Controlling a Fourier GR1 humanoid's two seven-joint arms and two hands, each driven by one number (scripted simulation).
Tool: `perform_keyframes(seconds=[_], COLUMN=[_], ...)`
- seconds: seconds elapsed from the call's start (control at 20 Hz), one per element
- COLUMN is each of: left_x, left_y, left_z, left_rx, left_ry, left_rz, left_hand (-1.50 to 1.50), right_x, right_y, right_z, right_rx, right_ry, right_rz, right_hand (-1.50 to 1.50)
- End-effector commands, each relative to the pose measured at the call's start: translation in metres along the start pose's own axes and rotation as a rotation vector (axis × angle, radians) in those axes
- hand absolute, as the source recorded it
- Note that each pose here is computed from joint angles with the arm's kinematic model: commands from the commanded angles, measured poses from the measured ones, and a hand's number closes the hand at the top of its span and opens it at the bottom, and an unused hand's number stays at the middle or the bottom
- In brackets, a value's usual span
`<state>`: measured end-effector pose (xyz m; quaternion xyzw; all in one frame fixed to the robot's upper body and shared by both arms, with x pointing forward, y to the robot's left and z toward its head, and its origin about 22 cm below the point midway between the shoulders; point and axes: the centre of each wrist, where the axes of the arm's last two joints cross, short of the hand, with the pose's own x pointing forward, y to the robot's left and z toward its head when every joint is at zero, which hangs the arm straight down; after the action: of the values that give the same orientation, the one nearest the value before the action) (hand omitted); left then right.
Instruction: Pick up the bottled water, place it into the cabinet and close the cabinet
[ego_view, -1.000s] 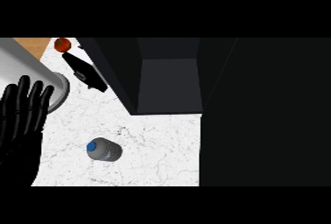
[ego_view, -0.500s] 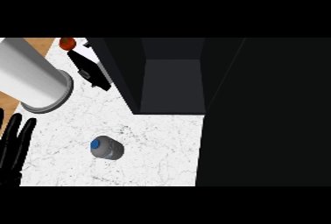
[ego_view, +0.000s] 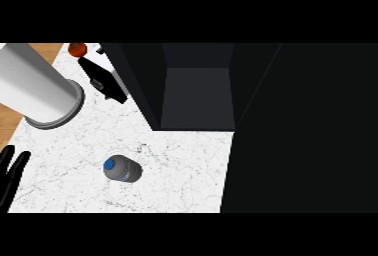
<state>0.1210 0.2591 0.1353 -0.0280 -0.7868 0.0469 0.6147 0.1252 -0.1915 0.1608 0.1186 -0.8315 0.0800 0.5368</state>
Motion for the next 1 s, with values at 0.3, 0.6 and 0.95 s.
perform_keyframes(seconds=[0.3,0.6,0.95], left_x=[0.047,0.038,0.031], left_y=[-0.004,0.001,0.0], left_z=[0.025,0.016,0.012], left_rx=[-0.049,-0.006,-0.037], left_ry=[-0.067,-0.054,-0.006], left_rz=[0.052,0.017,0.012], left_hand=[-1.5,-1.5,-1.5], right_x=[0.014,0.018,0.03], right_y=[0.012,0.025,0.029], right_z=[0.007,0.008,0.016], right_rx=[-0.004,-0.027,-0.043], right_ry=[-0.005,-0.015,-0.021], right_rz=[-0.002,0.003,-0.001], right_hand=[-1.5,-1.5,-1.5])
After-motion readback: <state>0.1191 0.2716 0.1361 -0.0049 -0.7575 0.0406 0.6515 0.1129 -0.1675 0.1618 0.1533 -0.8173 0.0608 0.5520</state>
